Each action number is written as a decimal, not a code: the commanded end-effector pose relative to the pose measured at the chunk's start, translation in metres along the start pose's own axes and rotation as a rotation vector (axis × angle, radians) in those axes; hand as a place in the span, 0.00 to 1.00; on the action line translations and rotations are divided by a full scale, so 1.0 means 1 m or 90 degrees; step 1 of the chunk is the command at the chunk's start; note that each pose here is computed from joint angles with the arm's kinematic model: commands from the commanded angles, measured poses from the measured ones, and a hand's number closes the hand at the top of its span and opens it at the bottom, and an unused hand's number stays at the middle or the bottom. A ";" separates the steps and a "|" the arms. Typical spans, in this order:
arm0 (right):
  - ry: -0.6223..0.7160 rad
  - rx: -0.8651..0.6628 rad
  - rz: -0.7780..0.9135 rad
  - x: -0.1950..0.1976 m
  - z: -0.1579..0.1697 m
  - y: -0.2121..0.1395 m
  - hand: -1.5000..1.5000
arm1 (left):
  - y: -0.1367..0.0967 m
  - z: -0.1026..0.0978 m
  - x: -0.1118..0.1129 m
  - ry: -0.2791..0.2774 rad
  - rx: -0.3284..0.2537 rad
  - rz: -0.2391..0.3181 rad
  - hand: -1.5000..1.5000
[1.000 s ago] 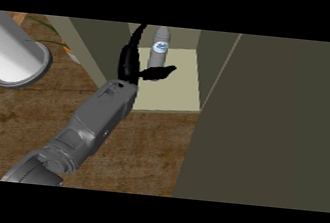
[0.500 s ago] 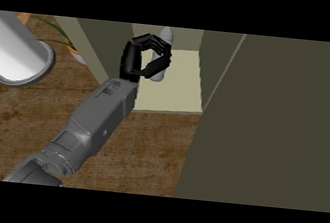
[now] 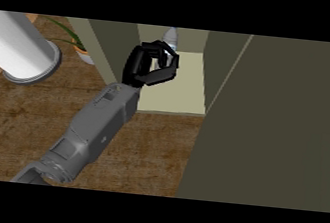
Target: Pick up the bottled water, place it into the cabinet and close the cabinet
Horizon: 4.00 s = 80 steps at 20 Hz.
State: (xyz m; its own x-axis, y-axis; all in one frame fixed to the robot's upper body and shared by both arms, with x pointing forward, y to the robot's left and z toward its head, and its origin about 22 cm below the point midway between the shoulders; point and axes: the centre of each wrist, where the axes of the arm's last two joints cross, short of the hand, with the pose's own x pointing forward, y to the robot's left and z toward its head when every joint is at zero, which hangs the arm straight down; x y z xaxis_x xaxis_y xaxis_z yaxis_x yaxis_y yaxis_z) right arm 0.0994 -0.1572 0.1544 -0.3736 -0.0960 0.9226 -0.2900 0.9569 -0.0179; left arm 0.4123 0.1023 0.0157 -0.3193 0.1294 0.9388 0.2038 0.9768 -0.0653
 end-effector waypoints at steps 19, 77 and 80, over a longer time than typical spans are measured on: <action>0.024 0.117 0.013 0.028 0.011 -0.004 1.00 | 0.032 0.166 0.024 0.016 0.006 0.188 1.00; 0.134 0.081 0.065 -0.099 -0.289 0.000 1.00 | 0.167 0.340 0.172 -0.038 0.075 0.155 1.00; 0.144 0.058 0.058 -0.105 -0.291 -0.003 1.00 | 0.175 0.336 0.176 -0.029 0.061 0.153 1.00</action>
State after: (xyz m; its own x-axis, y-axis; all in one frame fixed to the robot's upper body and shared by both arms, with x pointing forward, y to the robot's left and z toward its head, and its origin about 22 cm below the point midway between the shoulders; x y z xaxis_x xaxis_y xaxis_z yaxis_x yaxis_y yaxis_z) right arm 0.3590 -0.0359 0.2000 -0.3278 -0.0340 0.9441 -0.5155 0.8439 -0.1486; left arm 0.0797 0.3539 0.0520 -0.3221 0.3622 0.8747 0.1744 0.9308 -0.3212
